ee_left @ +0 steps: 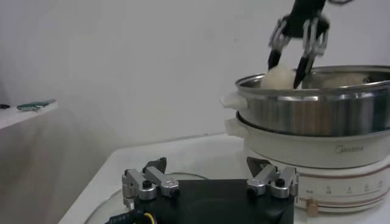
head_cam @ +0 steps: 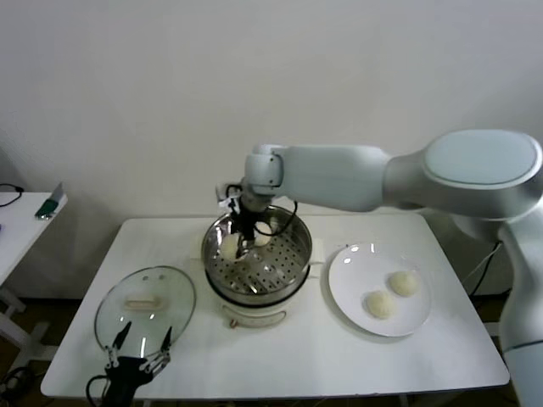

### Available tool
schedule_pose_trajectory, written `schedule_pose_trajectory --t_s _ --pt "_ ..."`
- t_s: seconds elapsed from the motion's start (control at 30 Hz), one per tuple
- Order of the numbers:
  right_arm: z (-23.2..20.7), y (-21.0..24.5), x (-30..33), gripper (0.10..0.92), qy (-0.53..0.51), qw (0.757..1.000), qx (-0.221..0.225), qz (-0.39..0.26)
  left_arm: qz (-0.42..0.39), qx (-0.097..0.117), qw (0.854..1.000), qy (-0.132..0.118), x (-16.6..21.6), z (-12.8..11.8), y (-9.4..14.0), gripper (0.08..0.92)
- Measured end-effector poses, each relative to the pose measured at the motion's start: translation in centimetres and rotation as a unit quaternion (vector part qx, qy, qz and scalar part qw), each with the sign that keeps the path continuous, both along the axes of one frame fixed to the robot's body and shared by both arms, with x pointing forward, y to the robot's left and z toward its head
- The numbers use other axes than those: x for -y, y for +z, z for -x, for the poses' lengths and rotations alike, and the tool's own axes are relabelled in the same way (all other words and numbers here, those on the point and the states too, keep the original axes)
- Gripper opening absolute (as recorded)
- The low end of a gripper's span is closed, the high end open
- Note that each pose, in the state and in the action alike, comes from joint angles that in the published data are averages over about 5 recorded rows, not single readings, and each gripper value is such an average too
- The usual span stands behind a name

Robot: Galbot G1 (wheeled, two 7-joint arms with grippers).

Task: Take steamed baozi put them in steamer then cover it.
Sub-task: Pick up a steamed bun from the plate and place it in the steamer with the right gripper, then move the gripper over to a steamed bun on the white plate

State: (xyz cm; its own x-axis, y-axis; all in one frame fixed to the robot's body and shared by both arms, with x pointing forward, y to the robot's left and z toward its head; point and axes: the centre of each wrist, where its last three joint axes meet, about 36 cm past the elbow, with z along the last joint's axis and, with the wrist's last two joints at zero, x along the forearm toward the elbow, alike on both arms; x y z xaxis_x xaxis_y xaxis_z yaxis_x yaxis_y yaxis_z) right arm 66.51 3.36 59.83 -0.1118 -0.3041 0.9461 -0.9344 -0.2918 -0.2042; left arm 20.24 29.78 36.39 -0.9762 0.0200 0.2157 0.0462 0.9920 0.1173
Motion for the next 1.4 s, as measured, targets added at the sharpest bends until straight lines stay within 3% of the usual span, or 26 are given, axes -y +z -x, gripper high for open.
schedule_pose_trajectory --t_s 0.2,0.33,0.47,0.6,0.93,1.17,1.4 --pt "-0.3 -1.6 -0.6 0.675 -0.008 1.0 0.008 -0.001 0.0 0.001 1.0 -0.001 0.0 0.0 0.1 0.823" --pt "-0.5 -1.5 -0.5 0.75 -0.009 1.0 0.009 -0.004 -0.001 0.0 1.0 -0.001 0.0 0.0 0.1 0.823" --pt "-0.9 0.2 0.6 0.815 -0.005 1.0 0.009 -0.009 -0.002 0.0 1.0 -0.001 -0.1 0.1 0.2 0.823" --pt "-1.5 3.1 3.0 0.822 0.002 1.0 0.005 -0.009 -0.002 0.0 1.0 -0.003 0.0 0.1 0.4 0.823" --pt "-0.5 7.5 17.2 0.823 -0.041 0.998 -0.013 0.035 -0.003 0.005 1.0 -0.008 0.2 -0.2 1.2 0.823" --pt "2.4 4.7 27.3 0.823 -0.087 0.993 -0.033 0.073 -0.002 0.005 1.0 -0.013 0.5 -0.4 1.5 0.823" --pt "5.2 -0.3 33.6 0.823 -0.13 0.986 -0.042 0.092 -0.003 0.001 1.0 -0.01 0.4 -0.1 1.3 0.823"
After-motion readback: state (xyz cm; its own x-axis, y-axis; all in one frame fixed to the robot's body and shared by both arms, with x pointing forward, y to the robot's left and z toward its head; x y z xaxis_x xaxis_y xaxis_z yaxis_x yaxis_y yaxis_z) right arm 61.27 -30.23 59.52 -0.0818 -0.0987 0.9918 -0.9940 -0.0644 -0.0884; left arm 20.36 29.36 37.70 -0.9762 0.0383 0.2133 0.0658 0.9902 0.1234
